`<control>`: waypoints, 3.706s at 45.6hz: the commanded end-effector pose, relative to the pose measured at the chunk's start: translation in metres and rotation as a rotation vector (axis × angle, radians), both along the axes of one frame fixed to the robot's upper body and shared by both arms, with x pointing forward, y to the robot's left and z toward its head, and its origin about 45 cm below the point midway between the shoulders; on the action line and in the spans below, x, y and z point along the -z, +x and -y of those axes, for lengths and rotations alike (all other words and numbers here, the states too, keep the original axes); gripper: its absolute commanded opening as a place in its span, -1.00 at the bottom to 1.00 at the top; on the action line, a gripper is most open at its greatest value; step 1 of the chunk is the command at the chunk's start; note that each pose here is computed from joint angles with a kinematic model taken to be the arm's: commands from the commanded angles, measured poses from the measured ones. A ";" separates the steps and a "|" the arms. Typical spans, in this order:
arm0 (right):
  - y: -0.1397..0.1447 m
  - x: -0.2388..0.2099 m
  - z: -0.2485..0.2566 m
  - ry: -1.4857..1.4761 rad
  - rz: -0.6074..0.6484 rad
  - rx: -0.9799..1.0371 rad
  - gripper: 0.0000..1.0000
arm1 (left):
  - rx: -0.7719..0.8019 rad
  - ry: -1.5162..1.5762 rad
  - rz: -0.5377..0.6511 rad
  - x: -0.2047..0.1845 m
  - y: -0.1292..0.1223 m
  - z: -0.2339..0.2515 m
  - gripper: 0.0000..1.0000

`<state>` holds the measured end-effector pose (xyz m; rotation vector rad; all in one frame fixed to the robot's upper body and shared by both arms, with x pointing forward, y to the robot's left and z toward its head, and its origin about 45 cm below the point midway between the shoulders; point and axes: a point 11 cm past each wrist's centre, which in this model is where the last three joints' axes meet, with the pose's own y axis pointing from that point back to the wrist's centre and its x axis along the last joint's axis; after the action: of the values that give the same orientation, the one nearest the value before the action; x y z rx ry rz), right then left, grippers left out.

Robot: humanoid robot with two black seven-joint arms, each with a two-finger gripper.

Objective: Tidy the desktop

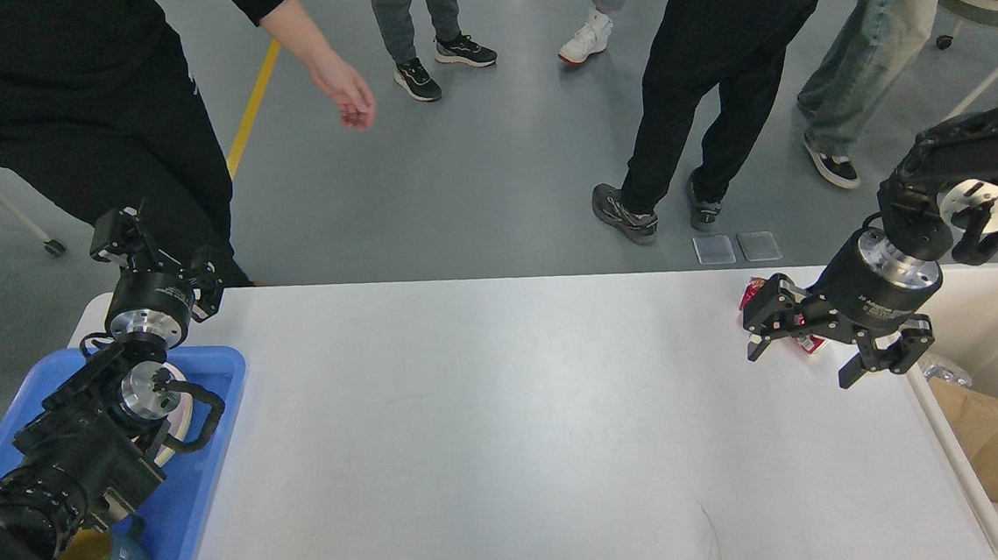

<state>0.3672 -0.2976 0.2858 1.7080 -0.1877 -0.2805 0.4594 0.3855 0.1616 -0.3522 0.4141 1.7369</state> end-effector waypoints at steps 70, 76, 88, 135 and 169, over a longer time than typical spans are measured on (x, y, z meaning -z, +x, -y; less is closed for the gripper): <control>0.009 -0.048 0.024 -0.027 0.056 0.017 1.00 | 0.000 0.000 0.000 0.000 0.000 0.000 0.92; 0.010 -0.045 0.026 -0.026 0.054 0.021 1.00 | 0.000 0.000 0.000 0.000 0.000 0.000 0.92; 0.011 -0.046 0.023 -0.023 0.059 0.016 1.00 | 0.001 -0.001 0.000 0.000 0.000 0.001 0.92; -0.008 0.165 0.095 -0.386 0.324 0.193 1.00 | 0.000 0.000 0.000 0.000 0.000 0.000 0.92; -0.005 0.211 0.084 -0.421 0.390 0.155 0.98 | 0.000 0.000 0.000 0.000 0.000 0.000 0.92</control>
<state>0.3645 -0.3840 0.0772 1.3117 -0.6278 -0.0095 0.4594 0.3855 0.1616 -0.3524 0.4142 1.7370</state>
